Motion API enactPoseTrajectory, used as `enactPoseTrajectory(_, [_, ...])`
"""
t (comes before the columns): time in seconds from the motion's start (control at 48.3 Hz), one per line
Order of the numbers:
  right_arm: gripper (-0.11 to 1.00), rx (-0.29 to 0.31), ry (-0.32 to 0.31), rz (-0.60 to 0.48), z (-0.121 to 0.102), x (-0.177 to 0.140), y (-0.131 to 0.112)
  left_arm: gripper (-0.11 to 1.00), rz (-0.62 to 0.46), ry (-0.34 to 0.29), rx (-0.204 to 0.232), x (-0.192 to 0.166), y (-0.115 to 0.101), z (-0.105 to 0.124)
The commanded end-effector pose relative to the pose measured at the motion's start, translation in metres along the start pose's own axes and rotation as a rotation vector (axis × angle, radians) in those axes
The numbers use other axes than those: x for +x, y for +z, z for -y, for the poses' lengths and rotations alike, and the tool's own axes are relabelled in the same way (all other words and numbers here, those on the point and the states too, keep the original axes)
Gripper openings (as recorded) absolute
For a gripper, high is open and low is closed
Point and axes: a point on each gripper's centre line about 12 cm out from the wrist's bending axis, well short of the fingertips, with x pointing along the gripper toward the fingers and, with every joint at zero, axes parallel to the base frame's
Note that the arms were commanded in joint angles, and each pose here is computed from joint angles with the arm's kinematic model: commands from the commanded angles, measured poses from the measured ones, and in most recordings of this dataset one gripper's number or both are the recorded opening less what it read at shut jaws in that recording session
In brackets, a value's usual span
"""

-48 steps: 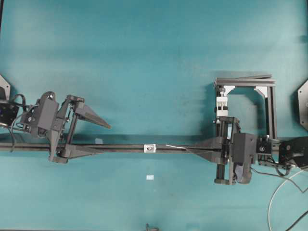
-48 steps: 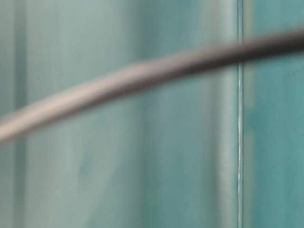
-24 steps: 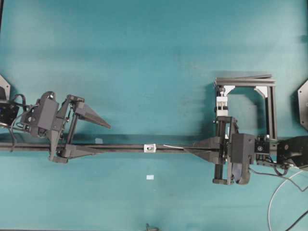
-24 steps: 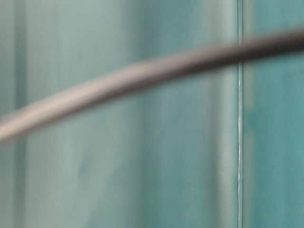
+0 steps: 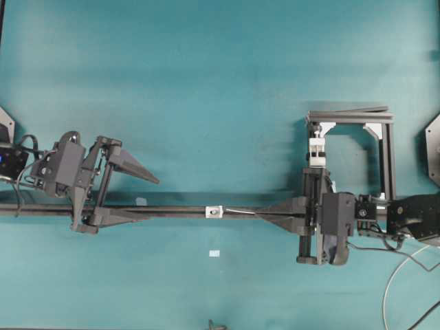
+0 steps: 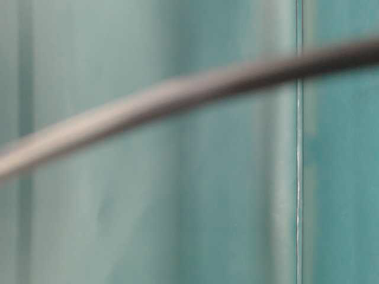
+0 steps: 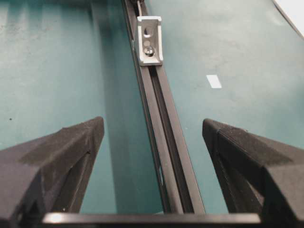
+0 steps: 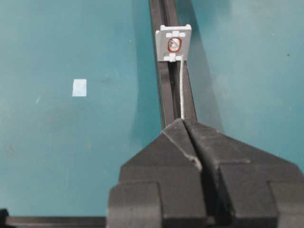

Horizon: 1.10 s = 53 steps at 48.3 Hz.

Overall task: Insert the wire through the hole in the metal fitting marked with a red label.
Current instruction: 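Push the wire tip through the red-ringed hole with the right gripper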

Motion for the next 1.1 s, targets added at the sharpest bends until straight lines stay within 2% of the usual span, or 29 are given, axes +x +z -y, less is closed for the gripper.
enactPoseTrajectory(0.0, [-0.01,0.012,0.012,0.024,-0.004,0.002,0.0088,0.81,0.021,-0.01,0.003,0.0024,0.0051,0.0025])
enactPoseTrajectory(0.518, [-0.01,0.0,0.027,0.031,-0.0047,0.0051,0.0115,0.82,0.022,-0.011,0.003,0.0028,0.0055,0.0027])
enactPoseTrajectory(1.077, [-0.01,0.003,0.013,0.032,-0.001,0.0098,0.0124,0.81,0.024,-0.011,0.005,0.0032,0.0059,0.0028])
